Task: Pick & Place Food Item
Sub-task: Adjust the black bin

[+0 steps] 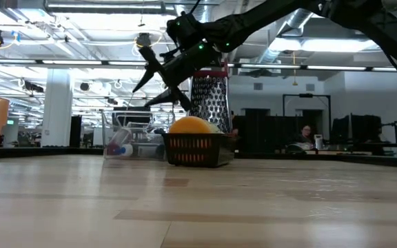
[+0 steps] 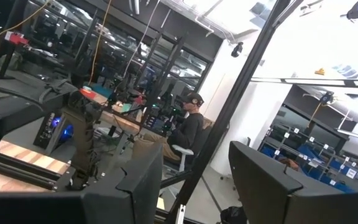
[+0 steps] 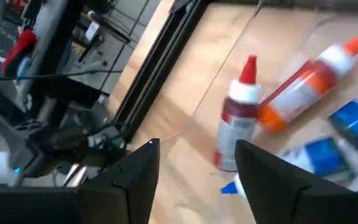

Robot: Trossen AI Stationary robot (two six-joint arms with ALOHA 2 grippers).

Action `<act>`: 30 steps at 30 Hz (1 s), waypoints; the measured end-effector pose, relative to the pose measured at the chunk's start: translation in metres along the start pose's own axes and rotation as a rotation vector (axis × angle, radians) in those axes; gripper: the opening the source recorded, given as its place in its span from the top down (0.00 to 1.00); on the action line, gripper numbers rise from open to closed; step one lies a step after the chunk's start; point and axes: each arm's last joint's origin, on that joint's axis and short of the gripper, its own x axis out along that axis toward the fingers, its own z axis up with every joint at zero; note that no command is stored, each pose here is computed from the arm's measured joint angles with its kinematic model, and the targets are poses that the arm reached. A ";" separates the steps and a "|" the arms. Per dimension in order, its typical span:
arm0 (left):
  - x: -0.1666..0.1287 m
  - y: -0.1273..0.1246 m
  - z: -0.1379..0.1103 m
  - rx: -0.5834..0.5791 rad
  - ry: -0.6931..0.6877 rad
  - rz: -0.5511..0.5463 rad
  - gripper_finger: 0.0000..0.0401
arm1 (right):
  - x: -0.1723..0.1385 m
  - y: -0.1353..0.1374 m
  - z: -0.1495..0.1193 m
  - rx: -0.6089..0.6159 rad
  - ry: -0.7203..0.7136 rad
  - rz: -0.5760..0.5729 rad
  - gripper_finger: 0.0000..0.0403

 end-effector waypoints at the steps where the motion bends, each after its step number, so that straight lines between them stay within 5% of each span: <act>1: 0.000 0.000 0.000 0.000 0.000 0.000 0.55 | -0.001 0.003 -0.002 0.004 0.014 0.011 0.51; 8: -0.001 -0.003 -0.001 0.047 0.005 -0.022 0.55 | -0.041 0.050 -0.017 -0.054 0.050 0.051 0.57; 15: -0.001 -0.003 -0.001 0.078 0.013 -0.033 0.55 | -0.113 0.093 -0.064 -0.189 0.083 -0.226 0.72; 22: -0.001 -0.004 -0.002 0.082 0.020 -0.048 0.55 | -0.157 0.097 -0.119 -0.245 0.172 -0.548 0.98; 30: -0.002 -0.008 -0.002 0.067 0.025 -0.078 0.55 | -0.158 0.043 -0.149 -0.134 0.237 -0.867 1.00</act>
